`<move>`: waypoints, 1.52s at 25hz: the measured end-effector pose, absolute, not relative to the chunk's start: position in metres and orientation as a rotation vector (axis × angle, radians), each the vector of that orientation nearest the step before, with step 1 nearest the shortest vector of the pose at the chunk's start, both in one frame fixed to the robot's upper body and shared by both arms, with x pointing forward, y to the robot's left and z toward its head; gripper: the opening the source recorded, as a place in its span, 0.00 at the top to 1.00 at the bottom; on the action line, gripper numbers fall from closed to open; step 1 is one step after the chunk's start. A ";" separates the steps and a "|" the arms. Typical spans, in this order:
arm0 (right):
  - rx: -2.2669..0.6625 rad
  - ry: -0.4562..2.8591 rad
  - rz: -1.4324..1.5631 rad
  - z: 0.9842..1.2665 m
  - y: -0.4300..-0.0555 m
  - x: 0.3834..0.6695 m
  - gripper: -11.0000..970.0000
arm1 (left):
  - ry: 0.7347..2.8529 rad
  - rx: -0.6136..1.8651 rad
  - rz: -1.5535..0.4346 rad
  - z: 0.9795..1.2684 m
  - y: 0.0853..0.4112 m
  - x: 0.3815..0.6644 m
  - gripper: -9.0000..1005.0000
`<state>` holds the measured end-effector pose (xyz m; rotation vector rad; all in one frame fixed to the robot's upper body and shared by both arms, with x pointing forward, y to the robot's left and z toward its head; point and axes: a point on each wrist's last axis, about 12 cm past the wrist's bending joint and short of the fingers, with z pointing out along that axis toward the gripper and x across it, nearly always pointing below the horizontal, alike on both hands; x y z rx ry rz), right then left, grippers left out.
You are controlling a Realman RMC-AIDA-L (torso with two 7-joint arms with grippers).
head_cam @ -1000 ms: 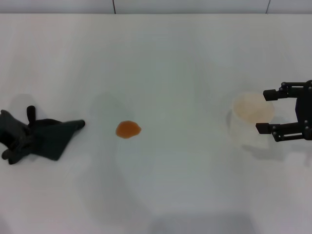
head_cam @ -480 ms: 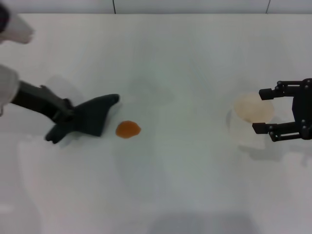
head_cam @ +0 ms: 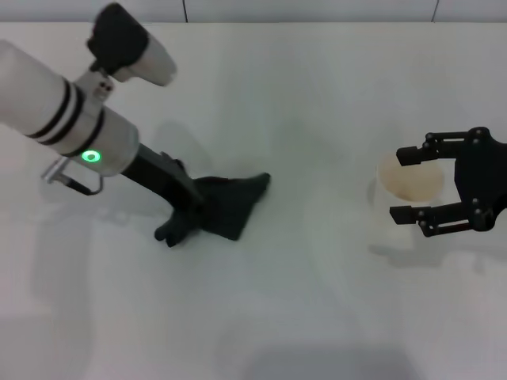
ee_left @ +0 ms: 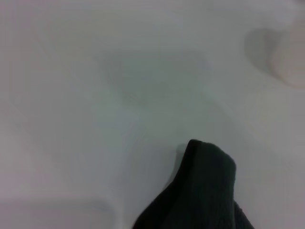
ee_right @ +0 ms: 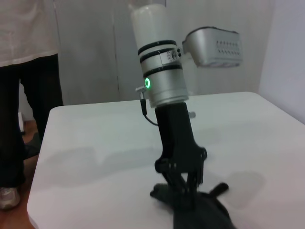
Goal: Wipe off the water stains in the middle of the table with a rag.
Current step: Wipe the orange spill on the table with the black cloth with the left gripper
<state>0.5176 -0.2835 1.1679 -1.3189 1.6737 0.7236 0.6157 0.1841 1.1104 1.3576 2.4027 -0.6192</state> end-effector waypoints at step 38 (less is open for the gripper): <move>-1.329 1.666 0.741 1.168 -0.272 0.532 0.19 | 2.470 1.193 -0.473 1.103 0.187 0.616 0.91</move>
